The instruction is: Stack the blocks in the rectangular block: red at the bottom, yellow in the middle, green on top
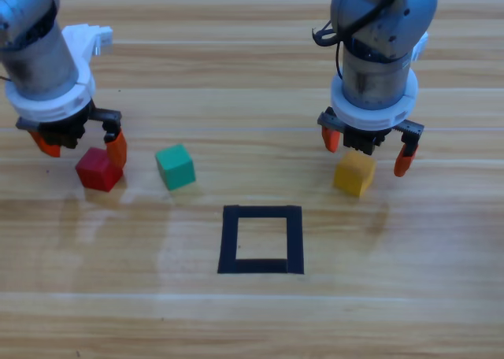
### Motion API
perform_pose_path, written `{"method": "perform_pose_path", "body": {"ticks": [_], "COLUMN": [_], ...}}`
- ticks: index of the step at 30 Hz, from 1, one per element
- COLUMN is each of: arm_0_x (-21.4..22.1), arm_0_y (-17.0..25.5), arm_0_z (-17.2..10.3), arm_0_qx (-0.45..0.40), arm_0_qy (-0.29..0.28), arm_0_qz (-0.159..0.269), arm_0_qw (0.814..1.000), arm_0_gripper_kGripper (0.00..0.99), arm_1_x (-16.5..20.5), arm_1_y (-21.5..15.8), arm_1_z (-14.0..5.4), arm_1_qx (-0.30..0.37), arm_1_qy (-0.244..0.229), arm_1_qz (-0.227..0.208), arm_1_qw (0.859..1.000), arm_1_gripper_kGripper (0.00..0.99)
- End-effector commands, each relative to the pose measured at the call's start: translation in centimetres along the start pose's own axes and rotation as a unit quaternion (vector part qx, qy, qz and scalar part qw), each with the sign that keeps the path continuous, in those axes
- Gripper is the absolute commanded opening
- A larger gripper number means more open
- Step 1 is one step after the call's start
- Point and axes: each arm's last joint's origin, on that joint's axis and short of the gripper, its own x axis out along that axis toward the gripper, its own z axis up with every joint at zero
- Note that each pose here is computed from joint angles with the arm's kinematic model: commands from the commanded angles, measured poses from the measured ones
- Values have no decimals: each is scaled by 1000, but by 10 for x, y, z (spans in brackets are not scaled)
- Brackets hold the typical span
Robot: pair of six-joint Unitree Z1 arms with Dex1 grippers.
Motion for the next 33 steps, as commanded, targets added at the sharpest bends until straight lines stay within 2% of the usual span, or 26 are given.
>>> {"method": "perform_pose_path", "body": {"ticks": [1, 9, 13, 15, 16, 18, 19, 23, 26, 32, 33], "arm_0_x": [30, 43, 48, 50, 51, 54, 55, 58, 60, 64, 64], "arm_0_y": [6, 6, 6, 6, 5, 5, 5, 4, 4, 3, 3], "arm_0_z": [-3, -7, -7, -7, -7, -7, -7, -6, -5, -4, -3], "arm_0_qx": [-3, -3, -3, -3, -2, -3, -3, -2, -2, -1, -1], "arm_0_qy": [27, 29, 30, 30, 30, 30, 31, 31, 28, 28, 28], "arm_0_qz": [6, 7, 7, 6, 6, 5, 5, 5, 5, 5, 5], "arm_0_qw": [1000, 1000, 1000, 1000, 1000, 1000, 999, 1000, 1000, 1000, 1000], "arm_0_gripper_kGripper": [959, 933, 905, 904, 904, 882, 873, 808, 769, 758, 710], "arm_1_x": [43, 45, 46, 42, 39, 37, 37, 21, -10, -77, -87], "arm_1_y": [8, 10, 12, 13, 14, 15, 15, 12, 3, -29, -36], "arm_1_z": [-10, -15, -15, -15, -13, -12, -10, -1, 3, 8, 8], "arm_1_qx": [-6, -8, -14, -29, -43, -78, -95, -158, -188, -234, -236], "arm_1_qy": [16, 27, 32, 31, 30, 33, 37, 51, 52, 34, 30], "arm_1_qz": [-43, -40, -36, -29, -24, -17, -14, 13, 36, 76, 83], "arm_1_qw": [999, 999, 999, 999, 998, 996, 995, 986, 980, 969, 968], "arm_1_gripper_kGripper": [933, 827, 703, 514, 351, 137, 81, 67, 67, 64, 64]}}
